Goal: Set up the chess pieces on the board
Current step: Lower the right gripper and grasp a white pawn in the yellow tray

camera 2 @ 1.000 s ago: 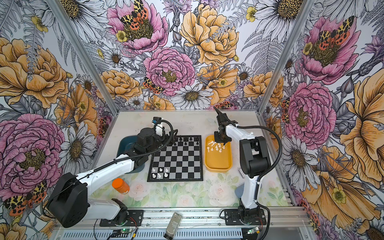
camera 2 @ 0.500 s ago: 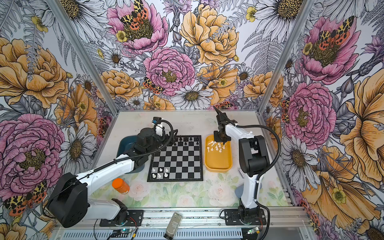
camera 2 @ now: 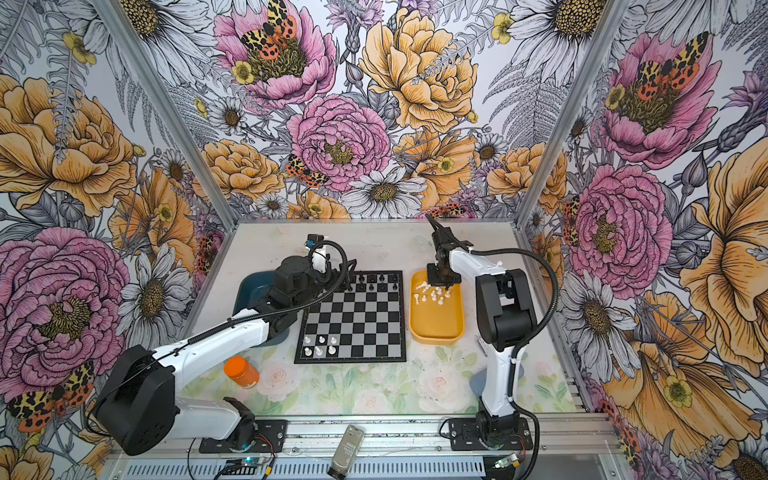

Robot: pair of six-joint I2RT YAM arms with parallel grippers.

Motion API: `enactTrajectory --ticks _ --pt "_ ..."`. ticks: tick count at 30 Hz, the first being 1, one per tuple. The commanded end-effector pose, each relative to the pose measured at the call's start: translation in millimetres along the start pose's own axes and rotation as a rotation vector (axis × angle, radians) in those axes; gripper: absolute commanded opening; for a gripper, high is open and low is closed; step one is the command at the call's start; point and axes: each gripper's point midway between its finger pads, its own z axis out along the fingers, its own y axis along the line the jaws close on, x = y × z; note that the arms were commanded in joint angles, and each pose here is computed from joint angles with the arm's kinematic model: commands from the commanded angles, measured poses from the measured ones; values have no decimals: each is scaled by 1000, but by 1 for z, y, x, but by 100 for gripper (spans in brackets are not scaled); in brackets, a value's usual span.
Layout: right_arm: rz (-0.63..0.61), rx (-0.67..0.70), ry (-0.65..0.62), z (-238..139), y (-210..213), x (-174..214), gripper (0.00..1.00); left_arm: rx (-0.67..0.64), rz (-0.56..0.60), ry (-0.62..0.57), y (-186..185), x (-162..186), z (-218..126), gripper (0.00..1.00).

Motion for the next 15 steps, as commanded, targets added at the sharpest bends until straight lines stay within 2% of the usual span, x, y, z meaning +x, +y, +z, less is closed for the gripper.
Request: enactTrajectory --ticks 1,15 --pt "9 -5 2 4 0 -4 19 11 15 -39 -5 -14 -5 91" --pt "11 -9 12 8 1 -2 18 16 20 -39 -7 -14 -6 91"
